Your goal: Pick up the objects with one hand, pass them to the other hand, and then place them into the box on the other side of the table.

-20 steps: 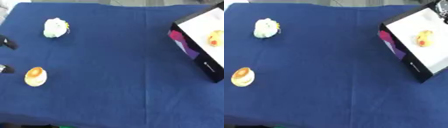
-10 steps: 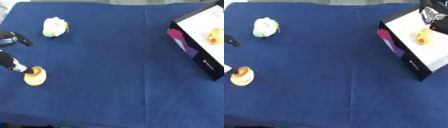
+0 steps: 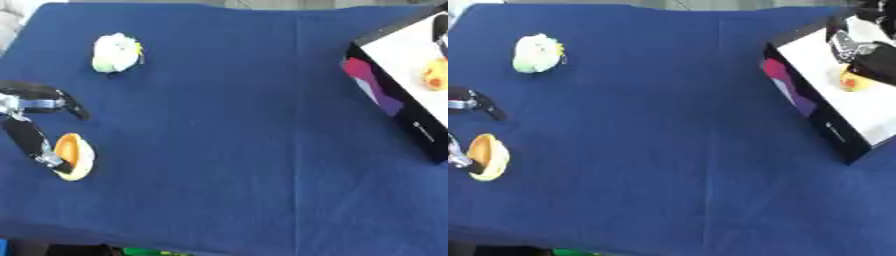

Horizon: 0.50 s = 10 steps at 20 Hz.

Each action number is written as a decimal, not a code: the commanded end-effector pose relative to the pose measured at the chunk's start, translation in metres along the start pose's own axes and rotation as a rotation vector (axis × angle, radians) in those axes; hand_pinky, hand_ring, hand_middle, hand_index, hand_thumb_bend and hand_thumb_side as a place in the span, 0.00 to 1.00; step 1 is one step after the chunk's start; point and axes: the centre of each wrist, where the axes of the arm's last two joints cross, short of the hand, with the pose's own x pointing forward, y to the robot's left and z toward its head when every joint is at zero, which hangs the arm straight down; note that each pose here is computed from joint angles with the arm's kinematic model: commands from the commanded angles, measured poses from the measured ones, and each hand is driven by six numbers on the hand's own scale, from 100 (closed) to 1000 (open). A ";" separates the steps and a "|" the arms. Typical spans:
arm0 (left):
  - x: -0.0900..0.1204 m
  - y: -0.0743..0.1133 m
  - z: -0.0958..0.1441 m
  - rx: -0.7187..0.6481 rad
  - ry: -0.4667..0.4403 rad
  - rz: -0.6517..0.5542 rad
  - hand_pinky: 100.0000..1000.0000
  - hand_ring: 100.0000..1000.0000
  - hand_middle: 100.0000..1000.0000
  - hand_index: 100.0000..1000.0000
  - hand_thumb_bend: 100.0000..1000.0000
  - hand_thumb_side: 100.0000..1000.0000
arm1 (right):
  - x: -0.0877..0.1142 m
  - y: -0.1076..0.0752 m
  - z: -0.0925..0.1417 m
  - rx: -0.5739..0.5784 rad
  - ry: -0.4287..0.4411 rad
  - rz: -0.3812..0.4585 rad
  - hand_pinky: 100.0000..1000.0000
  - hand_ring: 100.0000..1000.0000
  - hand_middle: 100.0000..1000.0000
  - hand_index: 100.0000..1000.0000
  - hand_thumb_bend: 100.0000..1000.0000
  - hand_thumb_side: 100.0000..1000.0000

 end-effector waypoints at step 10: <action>-0.010 -0.005 0.003 -0.140 0.014 -0.007 0.83 0.73 0.53 0.64 0.25 0.34 | -0.001 -0.004 0.000 -0.017 0.005 0.038 0.96 1.00 1.00 0.99 0.00 0.27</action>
